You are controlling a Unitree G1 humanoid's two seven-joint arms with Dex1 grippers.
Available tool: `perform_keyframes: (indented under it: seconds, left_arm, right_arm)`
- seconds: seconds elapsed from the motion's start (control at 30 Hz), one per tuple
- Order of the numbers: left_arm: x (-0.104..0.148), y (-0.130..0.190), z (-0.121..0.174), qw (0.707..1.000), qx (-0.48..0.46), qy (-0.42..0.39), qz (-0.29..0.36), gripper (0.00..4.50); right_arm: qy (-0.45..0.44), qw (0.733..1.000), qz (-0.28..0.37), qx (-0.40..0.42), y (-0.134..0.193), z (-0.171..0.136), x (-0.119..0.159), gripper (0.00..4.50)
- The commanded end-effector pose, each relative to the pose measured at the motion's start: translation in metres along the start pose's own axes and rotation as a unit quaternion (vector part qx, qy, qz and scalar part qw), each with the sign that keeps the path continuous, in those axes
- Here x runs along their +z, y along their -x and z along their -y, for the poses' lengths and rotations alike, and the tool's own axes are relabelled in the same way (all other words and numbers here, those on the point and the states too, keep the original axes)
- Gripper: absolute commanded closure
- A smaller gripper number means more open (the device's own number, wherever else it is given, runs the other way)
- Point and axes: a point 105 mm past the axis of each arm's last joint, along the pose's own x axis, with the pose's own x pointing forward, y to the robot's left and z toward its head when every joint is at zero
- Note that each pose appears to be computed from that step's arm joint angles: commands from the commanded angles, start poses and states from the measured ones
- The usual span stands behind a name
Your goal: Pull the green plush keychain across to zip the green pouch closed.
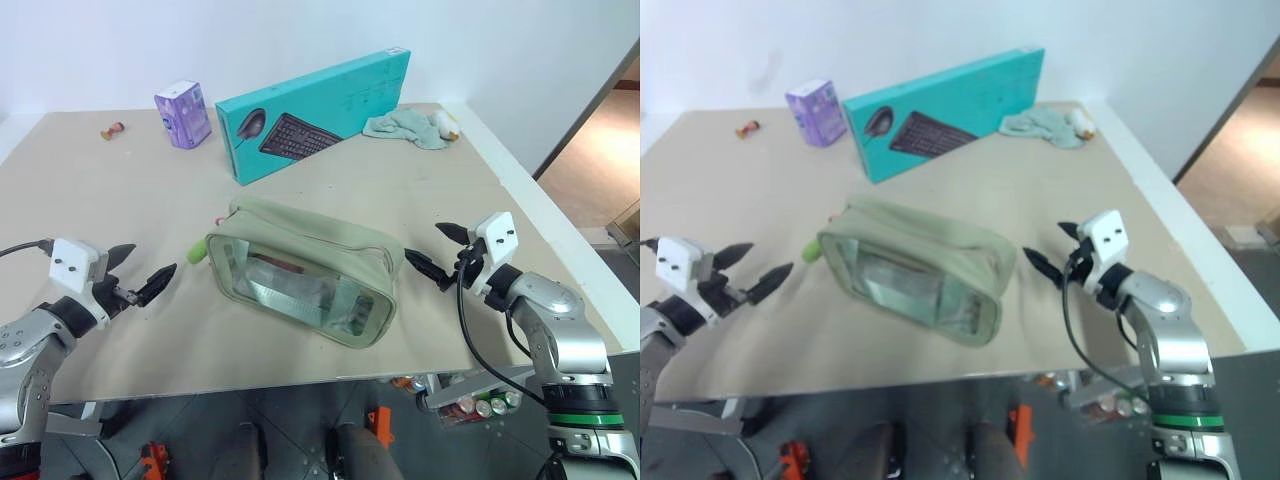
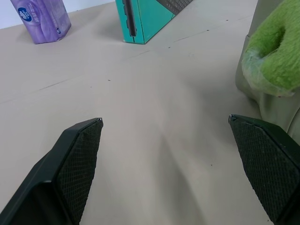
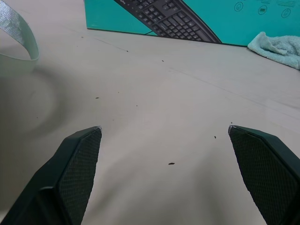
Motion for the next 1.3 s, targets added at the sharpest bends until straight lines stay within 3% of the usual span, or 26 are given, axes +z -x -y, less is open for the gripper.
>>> perform_keyframes:
  seconds: [0.03, 0.7, 0.93, 1.07, 1.3]
  left_arm:
    - [0.015, -0.002, 0.001, 0.999, 0.001, -0.018, 0.029, 0.05]
    - [0.031, 0.000, 0.014, 0.997, -0.041, 0.010, 0.066, 0.05]
    - [0.067, 0.024, 0.058, 0.980, -0.186, 0.004, 0.074, 0.05]
    - [0.075, 0.031, 0.088, 0.962, -0.265, -0.003, 0.057, 0.05]
    - [0.075, 0.027, 0.133, 0.933, -0.356, 0.007, 0.046, 0.05]
  right_arm:
    - [0.018, 1.000, 0.017, 0.003, 0.000, 0.006, 0.013, 0.00]
    - [0.021, 1.000, 0.017, 0.007, -0.005, 0.008, 0.014, 0.00]
    - [0.020, 0.999, 0.021, -0.018, -0.004, 0.023, 0.019, 0.00]
    - [0.027, 0.999, 0.030, -0.017, -0.003, 0.031, 0.029, 0.00]
    - [0.004, 0.997, 0.076, 0.018, 0.012, 0.046, 0.086, 0.00]
